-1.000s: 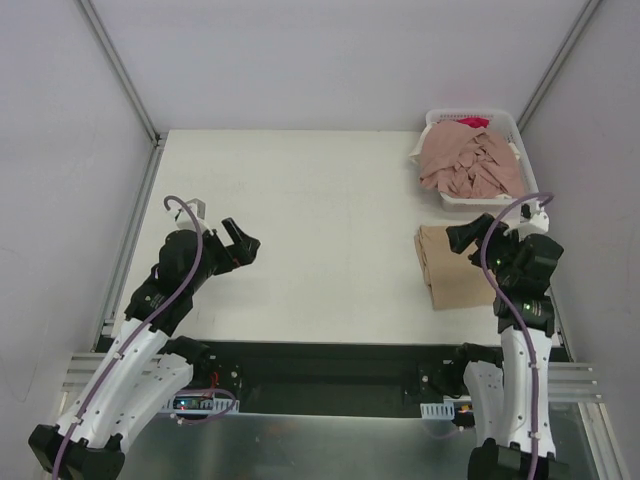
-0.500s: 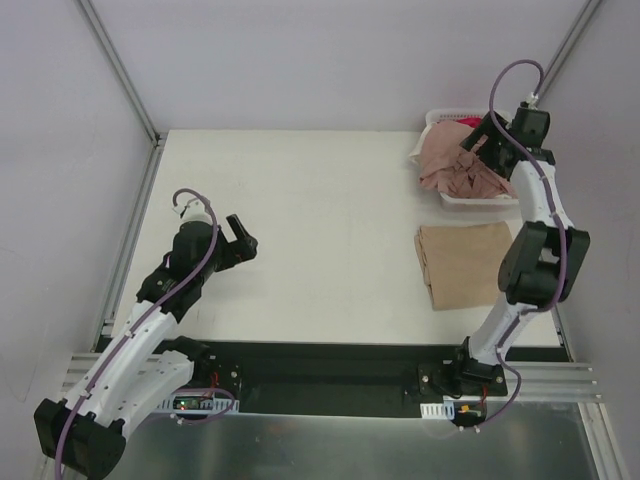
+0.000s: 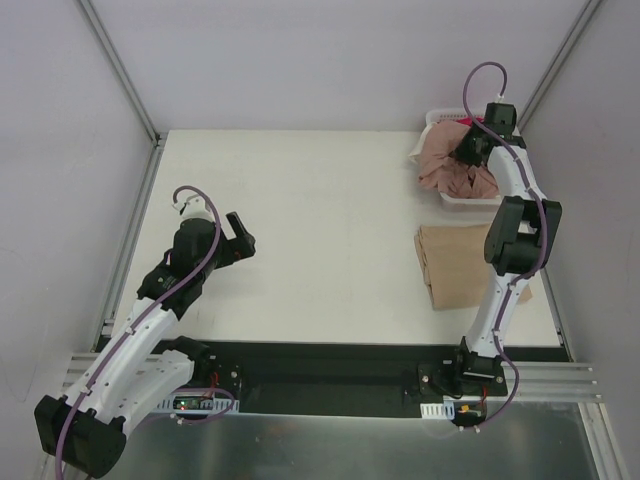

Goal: Fold and stack the t-shirts
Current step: Grab crumpled tshirt from bin with the right arm

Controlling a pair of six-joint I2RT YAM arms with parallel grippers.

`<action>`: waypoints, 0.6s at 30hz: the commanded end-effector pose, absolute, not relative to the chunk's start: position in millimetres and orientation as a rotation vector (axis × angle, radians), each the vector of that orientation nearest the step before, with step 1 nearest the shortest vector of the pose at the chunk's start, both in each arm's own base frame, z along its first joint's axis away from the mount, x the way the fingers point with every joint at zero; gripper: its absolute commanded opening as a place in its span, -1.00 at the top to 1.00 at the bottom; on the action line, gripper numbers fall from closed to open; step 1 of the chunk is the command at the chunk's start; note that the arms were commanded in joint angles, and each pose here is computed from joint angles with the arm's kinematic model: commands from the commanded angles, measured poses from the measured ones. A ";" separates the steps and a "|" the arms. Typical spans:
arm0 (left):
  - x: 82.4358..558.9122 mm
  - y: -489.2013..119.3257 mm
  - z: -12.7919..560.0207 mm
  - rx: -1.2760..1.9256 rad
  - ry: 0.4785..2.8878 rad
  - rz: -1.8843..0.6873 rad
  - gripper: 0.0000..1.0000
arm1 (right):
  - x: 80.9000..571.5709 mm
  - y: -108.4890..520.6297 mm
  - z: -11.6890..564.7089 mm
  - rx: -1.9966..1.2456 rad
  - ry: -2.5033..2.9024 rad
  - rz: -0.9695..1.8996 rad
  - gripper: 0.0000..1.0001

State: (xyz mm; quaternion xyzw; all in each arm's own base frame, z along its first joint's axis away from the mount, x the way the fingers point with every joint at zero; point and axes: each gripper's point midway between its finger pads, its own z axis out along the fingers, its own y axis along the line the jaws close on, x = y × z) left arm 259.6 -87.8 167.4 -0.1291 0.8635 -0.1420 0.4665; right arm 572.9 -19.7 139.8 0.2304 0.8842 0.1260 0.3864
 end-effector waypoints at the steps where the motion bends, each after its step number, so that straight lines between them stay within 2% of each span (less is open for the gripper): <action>1: 265.7 -85.6 191.7 -0.302 2.042 -0.359 -0.98 | 575.0 -18.9 202.3 0.520 2.136 0.307 0.88; 4: 262.7 -87.6 194.3 -0.291 2.032 -0.381 -0.99 | 557.2 -22.9 244.8 0.480 2.074 0.248 0.99; 7: 258.9 -91.3 193.6 -0.290 2.033 -0.416 -0.99 | 523.7 -20.8 320.4 0.391 1.946 0.190 0.99; 12: 250.0 -96.7 177.6 -0.308 2.064 -0.467 -0.99 | 466.6 15.1 384.1 0.186 1.842 0.198 0.99; 13: 248.8 -97.0 176.7 -0.311 2.065 -0.473 -0.98 | 448.8 15.0 414.7 0.159 1.762 0.187 0.99; 18: 239.5 -106.0 167.1 -0.293 2.098 -0.538 -0.99 | 384.8 86.3 501.0 -0.076 1.576 0.408 0.99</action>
